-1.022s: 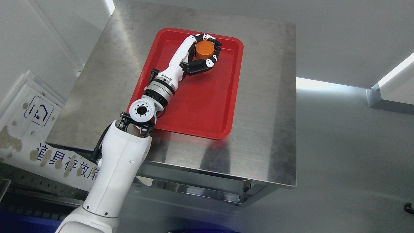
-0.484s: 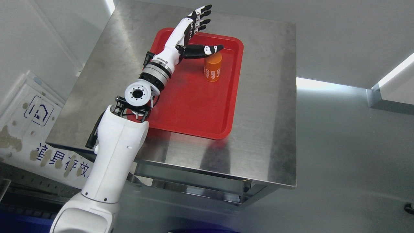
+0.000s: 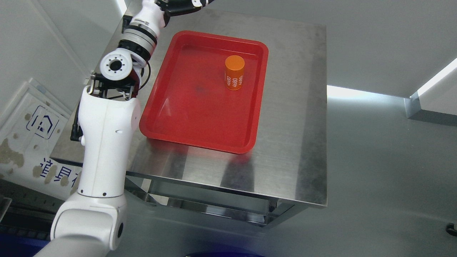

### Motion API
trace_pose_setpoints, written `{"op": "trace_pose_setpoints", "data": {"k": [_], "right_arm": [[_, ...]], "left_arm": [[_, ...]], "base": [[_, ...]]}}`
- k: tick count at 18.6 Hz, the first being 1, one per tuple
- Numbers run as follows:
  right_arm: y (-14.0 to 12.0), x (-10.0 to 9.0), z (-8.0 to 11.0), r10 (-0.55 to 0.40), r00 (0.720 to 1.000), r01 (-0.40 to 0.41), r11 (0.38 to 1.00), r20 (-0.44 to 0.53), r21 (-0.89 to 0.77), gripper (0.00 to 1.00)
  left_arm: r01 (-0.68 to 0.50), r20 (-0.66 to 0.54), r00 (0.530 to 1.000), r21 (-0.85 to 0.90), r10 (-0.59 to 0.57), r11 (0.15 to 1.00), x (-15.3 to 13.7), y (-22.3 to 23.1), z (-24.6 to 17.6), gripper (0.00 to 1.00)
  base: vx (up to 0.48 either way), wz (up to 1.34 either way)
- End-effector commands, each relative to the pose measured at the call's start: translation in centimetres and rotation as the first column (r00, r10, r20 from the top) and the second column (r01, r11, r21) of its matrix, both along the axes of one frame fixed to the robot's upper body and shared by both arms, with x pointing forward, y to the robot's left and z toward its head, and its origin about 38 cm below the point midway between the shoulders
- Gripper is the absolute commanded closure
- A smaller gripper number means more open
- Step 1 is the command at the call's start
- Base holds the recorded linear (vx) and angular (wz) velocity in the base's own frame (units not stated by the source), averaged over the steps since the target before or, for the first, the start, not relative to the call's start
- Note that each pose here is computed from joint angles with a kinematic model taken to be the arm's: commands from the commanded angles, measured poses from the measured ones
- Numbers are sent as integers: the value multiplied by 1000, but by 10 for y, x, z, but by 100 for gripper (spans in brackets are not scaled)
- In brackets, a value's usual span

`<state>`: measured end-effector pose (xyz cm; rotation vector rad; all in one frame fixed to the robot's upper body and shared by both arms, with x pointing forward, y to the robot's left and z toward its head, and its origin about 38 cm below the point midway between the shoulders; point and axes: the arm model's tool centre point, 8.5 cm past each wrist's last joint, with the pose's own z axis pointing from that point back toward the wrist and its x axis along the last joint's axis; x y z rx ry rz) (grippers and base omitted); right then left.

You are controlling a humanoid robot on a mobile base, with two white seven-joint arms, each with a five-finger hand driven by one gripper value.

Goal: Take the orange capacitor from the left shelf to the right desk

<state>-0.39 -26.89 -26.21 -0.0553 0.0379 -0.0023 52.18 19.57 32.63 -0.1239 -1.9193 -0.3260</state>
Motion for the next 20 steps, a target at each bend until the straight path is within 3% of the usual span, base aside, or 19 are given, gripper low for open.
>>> {"op": "trace_pose_setpoints", "data": {"k": [1, 4, 7, 11, 20], "right_arm": [[-11, 10, 0, -8, 1000, 8, 1000, 28, -17, 0], [-11, 10, 0, -8, 1000, 8, 1000, 27, -17, 0], [-11, 10, 0, -8, 1000, 8, 1000, 27, -17, 0], [-11, 10, 0, -8, 1000, 8, 1000, 27, -17, 0], [-11, 10, 0, -8, 1000, 8, 1000, 27, -17, 0]], "left_arm": [[-255, -46, 967, -154, 251, 955, -21, 159, -16, 0], [-331, -95, 943, -189, 318, 925, -27, 163, -45, 0], [-498, -132, 867, -234, 480, 835, -29, 142, -60, 0], [-398, -78, 917, -129, 391, 908, -50, 84, -71, 0], [-356, -93, 933, -84, 348, 931, -74, 64, -108, 0]], "base": [[0, 0], [0, 0], [0, 0], [0, 0], [0, 0]]}}
